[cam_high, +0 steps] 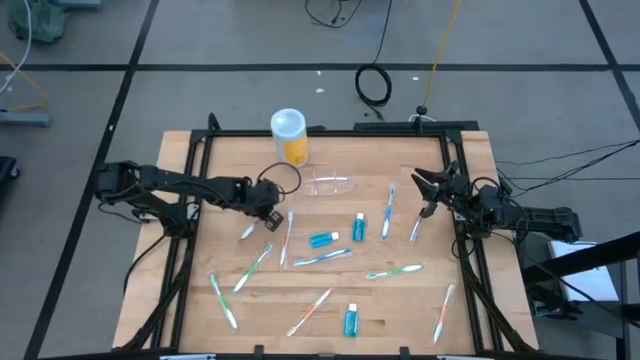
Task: Pick & Place toothbrushing station
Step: Put the left purple toothbrush into the transparent organizer, then put the middle mouthwash into the transparent organizer
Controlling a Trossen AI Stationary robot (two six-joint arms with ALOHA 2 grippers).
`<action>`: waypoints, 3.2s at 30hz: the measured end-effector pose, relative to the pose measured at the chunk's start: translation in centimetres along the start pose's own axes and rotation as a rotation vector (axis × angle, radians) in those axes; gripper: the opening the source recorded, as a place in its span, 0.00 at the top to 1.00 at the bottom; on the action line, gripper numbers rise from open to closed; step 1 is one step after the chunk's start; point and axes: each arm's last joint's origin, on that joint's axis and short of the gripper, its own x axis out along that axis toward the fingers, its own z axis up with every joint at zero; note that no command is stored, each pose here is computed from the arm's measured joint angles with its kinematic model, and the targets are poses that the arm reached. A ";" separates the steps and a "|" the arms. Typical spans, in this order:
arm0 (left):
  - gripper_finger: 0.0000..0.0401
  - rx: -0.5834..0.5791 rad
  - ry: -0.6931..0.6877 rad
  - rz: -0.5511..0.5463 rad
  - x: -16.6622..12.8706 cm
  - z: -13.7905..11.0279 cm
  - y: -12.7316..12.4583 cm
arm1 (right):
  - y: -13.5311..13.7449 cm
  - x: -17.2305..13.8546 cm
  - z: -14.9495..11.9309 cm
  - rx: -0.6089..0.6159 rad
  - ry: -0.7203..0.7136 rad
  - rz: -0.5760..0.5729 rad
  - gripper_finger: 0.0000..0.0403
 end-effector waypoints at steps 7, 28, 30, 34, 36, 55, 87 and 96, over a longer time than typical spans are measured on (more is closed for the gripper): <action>0.96 0.053 -0.486 -0.237 -4.8 4.1 -2.0 | 0.0 0.1 -0.1 -0.005 0.011 0.001 0.77; 0.97 0.022 -1.314 0.092 -2.5 10.0 -4.2 | 0.1 0.3 -0.5 0.018 0.052 -0.028 0.77; 0.98 -0.024 -1.306 0.116 -1.3 10.0 -4.0 | 0.1 0.3 -0.5 0.018 0.052 -0.028 0.77; 0.98 -0.040 -1.263 0.120 1.1 9.7 -4.2 | 0.1 0.3 -0.5 0.002 0.052 -0.028 0.77; 0.97 -0.050 -1.247 0.146 1.8 9.4 -4.3 | 0.1 0.3 -0.5 -0.007 0.052 -0.028 0.77; 0.90 -0.052 -1.142 0.252 5.0 8.7 -3.8 | 0.1 0.3 -0.5 -0.008 0.052 -0.028 0.77; 0.59 0.221 -1.045 0.274 -4.8 5.6 -6.4 | 0.3 0.6 -0.9 -0.030 0.091 -0.026 0.77; 0.59 0.265 -1.047 -0.026 -9.7 3.4 -7.6 | 0.3 0.6 -0.9 -0.027 0.091 -0.026 0.77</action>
